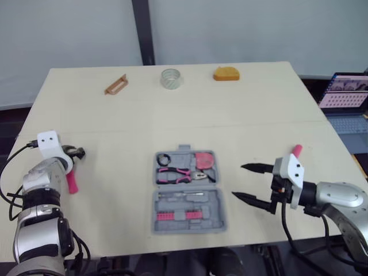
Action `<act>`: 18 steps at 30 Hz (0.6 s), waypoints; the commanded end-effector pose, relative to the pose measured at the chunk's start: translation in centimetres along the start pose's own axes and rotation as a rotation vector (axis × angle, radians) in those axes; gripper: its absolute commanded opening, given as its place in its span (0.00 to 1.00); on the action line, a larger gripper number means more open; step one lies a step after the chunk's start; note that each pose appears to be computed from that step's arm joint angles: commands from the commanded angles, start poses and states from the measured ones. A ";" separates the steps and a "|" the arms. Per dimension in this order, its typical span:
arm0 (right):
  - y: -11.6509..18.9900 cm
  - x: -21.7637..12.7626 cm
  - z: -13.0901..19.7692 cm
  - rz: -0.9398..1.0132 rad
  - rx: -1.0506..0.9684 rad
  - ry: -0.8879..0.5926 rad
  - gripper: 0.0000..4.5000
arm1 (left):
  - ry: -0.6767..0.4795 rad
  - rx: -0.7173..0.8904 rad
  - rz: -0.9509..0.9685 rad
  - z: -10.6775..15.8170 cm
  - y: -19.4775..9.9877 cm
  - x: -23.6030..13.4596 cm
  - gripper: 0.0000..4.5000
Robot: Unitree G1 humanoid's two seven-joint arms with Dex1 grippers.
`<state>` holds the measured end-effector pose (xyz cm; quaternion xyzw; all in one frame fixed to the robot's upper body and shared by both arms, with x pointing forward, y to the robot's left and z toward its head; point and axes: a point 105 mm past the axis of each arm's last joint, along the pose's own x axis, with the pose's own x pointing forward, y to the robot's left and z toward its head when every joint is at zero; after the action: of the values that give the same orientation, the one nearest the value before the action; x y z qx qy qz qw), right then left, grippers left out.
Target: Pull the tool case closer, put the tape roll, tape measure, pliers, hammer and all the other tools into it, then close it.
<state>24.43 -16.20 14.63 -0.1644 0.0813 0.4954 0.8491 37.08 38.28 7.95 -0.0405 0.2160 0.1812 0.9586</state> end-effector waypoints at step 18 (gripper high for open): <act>-0.1 -0.1 0.9 -0.016 -0.020 -0.016 1.00 | -0.006 -0.013 0.059 0.7 1.4 0.1 0.00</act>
<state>24.57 -16.27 14.58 -0.1618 0.0877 0.4913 0.8513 37.23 38.71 7.90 -0.0544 0.2144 0.1949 0.9556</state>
